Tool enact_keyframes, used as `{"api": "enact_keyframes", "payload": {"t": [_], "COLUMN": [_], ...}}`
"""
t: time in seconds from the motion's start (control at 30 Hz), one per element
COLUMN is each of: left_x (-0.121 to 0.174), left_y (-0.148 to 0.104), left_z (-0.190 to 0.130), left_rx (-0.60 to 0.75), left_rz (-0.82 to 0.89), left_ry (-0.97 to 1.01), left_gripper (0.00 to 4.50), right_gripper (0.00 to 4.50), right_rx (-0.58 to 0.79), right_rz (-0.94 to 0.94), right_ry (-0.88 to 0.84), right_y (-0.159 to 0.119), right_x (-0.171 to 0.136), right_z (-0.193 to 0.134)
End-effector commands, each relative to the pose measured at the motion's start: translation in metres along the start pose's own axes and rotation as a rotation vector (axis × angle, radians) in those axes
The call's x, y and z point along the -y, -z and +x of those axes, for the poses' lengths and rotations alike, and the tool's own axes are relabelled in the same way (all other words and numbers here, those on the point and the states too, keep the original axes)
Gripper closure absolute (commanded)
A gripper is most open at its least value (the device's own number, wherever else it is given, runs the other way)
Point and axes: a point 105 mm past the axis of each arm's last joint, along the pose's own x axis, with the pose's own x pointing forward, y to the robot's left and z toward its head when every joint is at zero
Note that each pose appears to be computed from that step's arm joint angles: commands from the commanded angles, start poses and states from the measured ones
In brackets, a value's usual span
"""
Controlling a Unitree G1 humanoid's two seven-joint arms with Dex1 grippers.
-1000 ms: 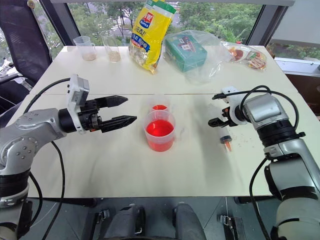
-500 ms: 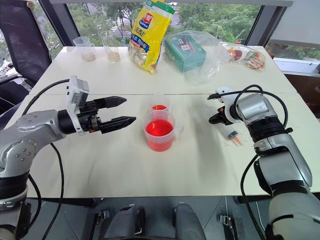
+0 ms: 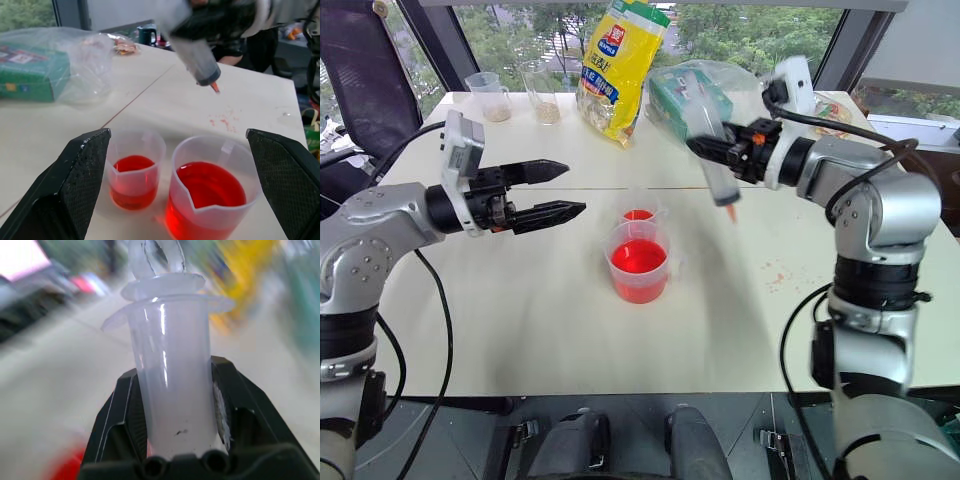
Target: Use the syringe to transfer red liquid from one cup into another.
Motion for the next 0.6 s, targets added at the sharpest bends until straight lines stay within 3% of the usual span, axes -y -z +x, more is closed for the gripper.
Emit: {"api": "enact_keyframes", "payload": {"t": [0.03,0.13,0.2,0.6], "left_x": [-0.003,-0.007,-0.007,0.008], "left_y": [-0.016,-0.018,-0.02,-0.037], "left_z": [0.0,-0.002,-0.002,0.0], "left_rx": [0.033,0.027,0.023,0.012], "left_rz": [0.039,0.044,0.049,0.037], "left_ry": [0.018,0.019,0.019,0.116], "left_gripper": [0.0,0.0,0.0,0.0], "right_gripper": [3.14,3.14,3.14,3.14], "right_rx": [0.268,0.395,0.42,0.294], "right_rz": [-0.052,-0.001,0.018,0.002], "right_ry": [-0.053,-0.117,-0.14,-0.17], "right_y": [-0.042,-0.046,-0.034,0.069], "right_x": [-0.027,-0.048,-0.058,-0.078], "right_z": [0.003,0.013,0.017,0.032]}}
